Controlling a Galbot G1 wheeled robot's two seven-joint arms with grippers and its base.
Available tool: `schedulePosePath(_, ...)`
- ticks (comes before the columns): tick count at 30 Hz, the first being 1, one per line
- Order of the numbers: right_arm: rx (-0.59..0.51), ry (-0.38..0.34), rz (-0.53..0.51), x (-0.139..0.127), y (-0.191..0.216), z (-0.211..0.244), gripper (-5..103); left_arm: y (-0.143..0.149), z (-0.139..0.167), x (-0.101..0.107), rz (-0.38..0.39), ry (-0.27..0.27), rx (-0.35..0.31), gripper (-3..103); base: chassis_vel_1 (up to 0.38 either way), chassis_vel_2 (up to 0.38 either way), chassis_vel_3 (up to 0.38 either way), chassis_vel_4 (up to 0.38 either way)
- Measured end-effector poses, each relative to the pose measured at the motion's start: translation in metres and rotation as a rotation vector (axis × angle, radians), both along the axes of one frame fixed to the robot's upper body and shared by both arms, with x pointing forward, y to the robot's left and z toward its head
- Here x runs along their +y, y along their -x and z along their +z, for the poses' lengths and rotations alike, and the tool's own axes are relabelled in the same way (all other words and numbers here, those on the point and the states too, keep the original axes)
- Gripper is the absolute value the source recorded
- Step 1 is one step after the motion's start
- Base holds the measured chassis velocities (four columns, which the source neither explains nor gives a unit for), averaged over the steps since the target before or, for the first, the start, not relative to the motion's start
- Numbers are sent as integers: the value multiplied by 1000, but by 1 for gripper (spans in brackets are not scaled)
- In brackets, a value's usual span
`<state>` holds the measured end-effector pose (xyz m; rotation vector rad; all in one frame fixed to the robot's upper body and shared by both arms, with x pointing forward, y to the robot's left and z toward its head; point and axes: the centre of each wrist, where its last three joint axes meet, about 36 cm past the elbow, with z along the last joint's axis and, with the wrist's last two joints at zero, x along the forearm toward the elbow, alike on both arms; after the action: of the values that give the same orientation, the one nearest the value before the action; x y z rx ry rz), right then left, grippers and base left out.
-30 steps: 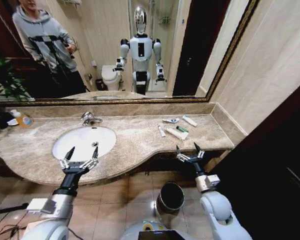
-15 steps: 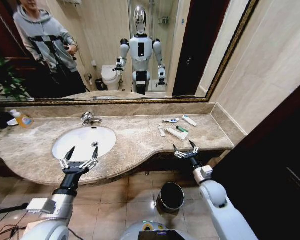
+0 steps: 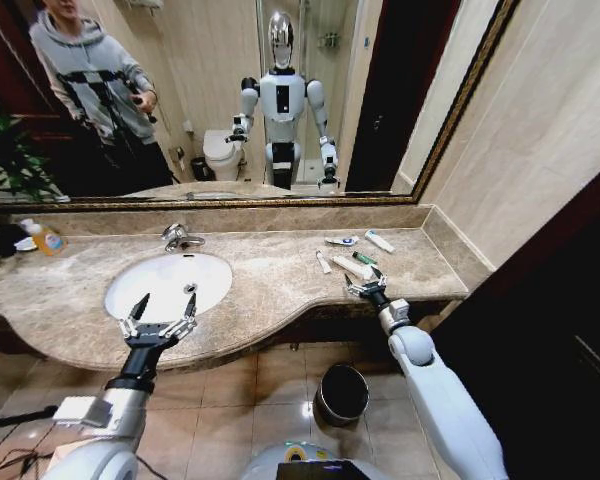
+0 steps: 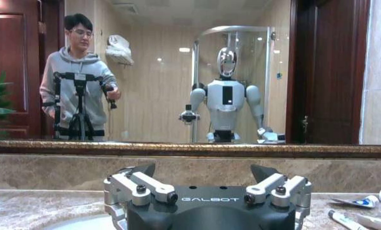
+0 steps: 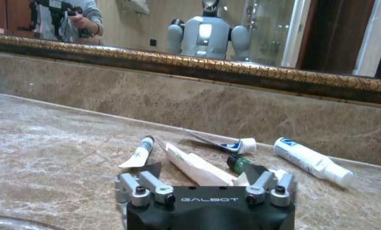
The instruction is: Pick up the trash from the sink and place it in the trash bin.
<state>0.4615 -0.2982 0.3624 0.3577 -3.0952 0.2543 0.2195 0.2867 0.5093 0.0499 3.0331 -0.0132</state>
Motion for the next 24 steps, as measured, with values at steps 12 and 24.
schedulePosePath(12,25,14,-3,1,-5,-10,44,0,0,0,0,0,0,100,0,0,0,0)
schedulePosePath(24,16,23,-11,-3,0,-9,1,0,0,0,0,0,0,100,0,0,0,0)
